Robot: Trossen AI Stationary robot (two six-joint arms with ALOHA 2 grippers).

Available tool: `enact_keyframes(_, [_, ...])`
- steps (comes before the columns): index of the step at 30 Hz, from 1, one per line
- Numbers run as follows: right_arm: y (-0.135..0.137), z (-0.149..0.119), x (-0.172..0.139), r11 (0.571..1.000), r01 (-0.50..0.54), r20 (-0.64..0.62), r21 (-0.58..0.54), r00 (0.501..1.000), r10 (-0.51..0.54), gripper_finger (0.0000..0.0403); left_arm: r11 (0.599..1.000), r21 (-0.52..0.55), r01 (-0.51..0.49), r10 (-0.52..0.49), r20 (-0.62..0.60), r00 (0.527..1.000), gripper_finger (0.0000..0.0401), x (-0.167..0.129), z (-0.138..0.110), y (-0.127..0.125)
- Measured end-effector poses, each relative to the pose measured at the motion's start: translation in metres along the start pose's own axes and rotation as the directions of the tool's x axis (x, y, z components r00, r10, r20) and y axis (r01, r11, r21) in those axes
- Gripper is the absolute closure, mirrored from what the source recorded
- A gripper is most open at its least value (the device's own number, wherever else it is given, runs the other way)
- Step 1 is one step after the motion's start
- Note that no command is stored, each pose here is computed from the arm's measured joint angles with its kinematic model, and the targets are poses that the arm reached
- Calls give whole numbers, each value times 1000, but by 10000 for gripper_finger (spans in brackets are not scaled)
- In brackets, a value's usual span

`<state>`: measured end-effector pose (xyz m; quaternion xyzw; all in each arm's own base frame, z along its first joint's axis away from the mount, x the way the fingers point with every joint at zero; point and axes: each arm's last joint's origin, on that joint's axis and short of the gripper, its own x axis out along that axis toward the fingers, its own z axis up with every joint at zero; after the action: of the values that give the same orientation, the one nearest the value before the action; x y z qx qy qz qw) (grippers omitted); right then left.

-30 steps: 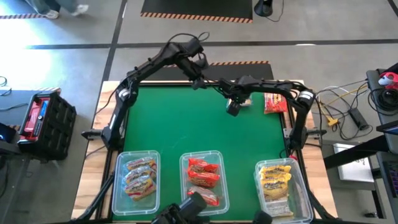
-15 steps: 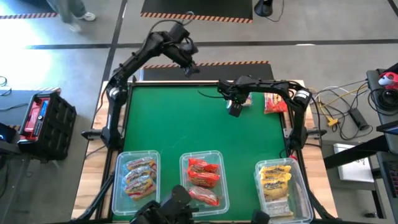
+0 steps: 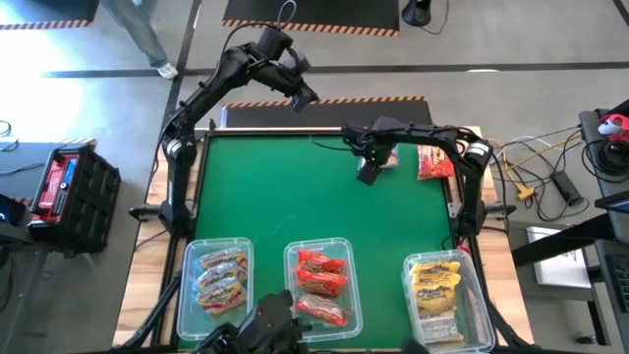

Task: Sort Maruchan noodles
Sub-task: Put the blue noodle pack into the left transparent bin

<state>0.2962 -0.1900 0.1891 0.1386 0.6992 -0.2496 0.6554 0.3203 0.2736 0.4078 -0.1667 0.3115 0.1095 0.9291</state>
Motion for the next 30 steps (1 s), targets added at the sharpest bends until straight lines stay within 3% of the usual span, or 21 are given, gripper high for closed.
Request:
enact_keyframes(4, [1, 4, -7, 990, -71, 29, 119, 997, 68, 276, 1000, 2, 0, 0, 4, 1000, 349, 0, 0, 0])
enact_keyframes(11, [2, 7, -4, 994, -44, 37, 98, 998, 41, 288, 1000, 3, -1, 1, 6, 1000, 349, 0, 1, 0])
enact_keyframes(15, [1, 17, -9, 1000, -20, 123, -11, 992, 21, 296, 1000, 5, -1, 1, 10, 1000, 349, 0, 1, 0])
enact_keyframes(21, [-10, 20, -16, 957, 218, 141, -190, 971, -193, 305, 1000, 14, -1, 1, 12, 1000, 349, 0, 1, 0])
enact_keyframes(30, [-14, 33, 1, 933, 257, -17, -253, 963, -270, 309, 999, 35, -2, 1, 16, 1000, 349, 0, 2, 0])
